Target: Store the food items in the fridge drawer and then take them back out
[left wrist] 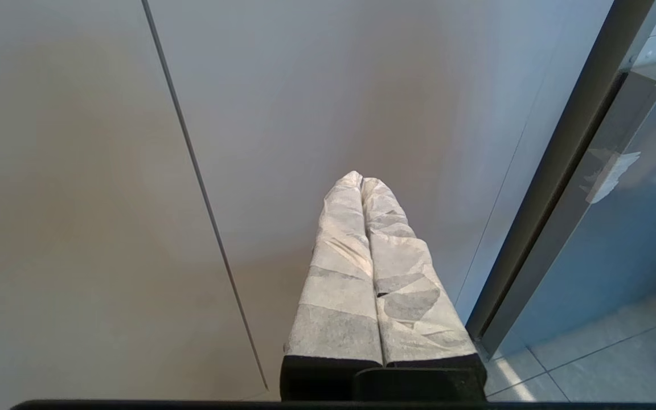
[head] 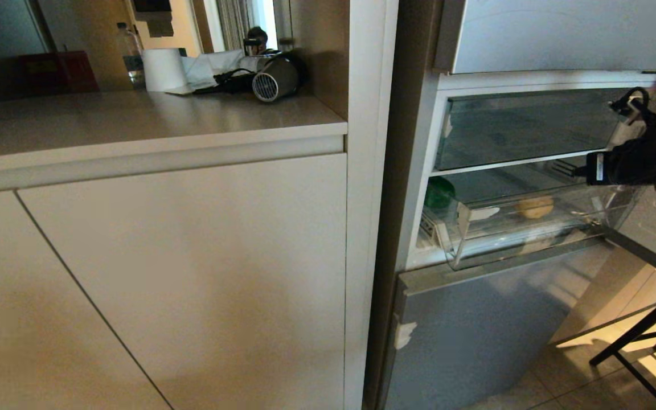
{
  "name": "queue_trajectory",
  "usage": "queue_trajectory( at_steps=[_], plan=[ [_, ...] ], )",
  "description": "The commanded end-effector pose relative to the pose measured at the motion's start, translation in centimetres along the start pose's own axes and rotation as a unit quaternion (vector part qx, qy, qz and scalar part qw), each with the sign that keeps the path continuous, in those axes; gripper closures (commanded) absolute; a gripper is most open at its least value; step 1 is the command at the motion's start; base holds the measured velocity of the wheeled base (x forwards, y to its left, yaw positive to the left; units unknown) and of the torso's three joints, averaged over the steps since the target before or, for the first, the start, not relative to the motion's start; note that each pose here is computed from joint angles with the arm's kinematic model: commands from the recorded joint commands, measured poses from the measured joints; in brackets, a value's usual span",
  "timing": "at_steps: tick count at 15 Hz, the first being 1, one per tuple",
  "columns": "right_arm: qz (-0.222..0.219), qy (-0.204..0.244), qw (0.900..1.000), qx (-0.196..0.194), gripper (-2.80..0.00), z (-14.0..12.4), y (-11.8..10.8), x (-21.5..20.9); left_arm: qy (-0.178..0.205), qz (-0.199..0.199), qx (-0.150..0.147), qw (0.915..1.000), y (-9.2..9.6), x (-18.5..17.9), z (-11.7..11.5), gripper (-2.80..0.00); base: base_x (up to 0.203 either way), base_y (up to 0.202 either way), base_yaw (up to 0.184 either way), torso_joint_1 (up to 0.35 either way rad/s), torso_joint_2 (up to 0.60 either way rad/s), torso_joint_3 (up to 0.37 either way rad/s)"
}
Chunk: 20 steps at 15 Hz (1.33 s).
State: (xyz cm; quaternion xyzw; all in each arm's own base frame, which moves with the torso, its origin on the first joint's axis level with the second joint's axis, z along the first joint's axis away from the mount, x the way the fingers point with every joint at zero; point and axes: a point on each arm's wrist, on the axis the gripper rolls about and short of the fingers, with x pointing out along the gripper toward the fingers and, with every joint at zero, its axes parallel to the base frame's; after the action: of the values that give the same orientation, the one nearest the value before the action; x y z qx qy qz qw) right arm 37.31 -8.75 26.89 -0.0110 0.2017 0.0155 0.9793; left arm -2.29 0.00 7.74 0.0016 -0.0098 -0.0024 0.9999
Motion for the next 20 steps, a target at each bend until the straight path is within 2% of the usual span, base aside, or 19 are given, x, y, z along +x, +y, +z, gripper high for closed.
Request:
queue_trajectory(
  at_steps=[1, 8, 12, 15, 18, 20],
  plan=[
    [0.005, 0.017, 1.000, -0.012, 0.00, -0.9, -0.4, 2.8, 0.005, 0.000, 0.000, 1.0000, 0.0, 0.1, -0.3, 0.00, 0.000, 0.000, 0.000, 0.000, 0.00, 0.000],
    [0.005, -0.005, 0.999, -0.031, 0.00, 0.2, -0.7, 6.0, 0.004, 0.000, 0.000, 1.0000, 0.0, 0.1, -0.2, 0.00, 0.000, 0.000, 0.000, 0.000, 0.00, 0.000],
    [0.010, 0.042, 0.998, -0.039, 0.00, 0.1, -0.6, 5.3, 0.004, 0.000, 0.000, 1.0000, 0.0, 0.1, -0.2, 0.00, 0.000, 0.000, 0.000, 0.000, 0.00, 0.000],
    [0.010, 0.052, 0.997, -0.048, 0.00, 0.2, -0.5, 4.7, 0.004, 0.000, 0.000, 1.0000, 0.0, 0.1, -0.2, 0.00, 0.000, 0.000, 0.000, 0.000, 0.00, 0.000],
    [-0.015, 0.068, 0.995, -0.068, 0.00, 0.6, -0.4, 3.2, 0.004, 0.000, 0.000, 1.0000, 0.0, 0.1, -0.2, 0.00, 0.000, 0.000, 0.000, 0.000, 0.00, 0.000],
    [-0.021, 0.095, 0.991, -0.087, 0.00, 0.7, -0.3, 1.6, 0.004, 0.000, 0.000, 1.0000, 0.0, 0.1, -0.2, 0.00, 0.000, 0.000, 0.000, 0.000, 0.00, 0.000]
  ],
)
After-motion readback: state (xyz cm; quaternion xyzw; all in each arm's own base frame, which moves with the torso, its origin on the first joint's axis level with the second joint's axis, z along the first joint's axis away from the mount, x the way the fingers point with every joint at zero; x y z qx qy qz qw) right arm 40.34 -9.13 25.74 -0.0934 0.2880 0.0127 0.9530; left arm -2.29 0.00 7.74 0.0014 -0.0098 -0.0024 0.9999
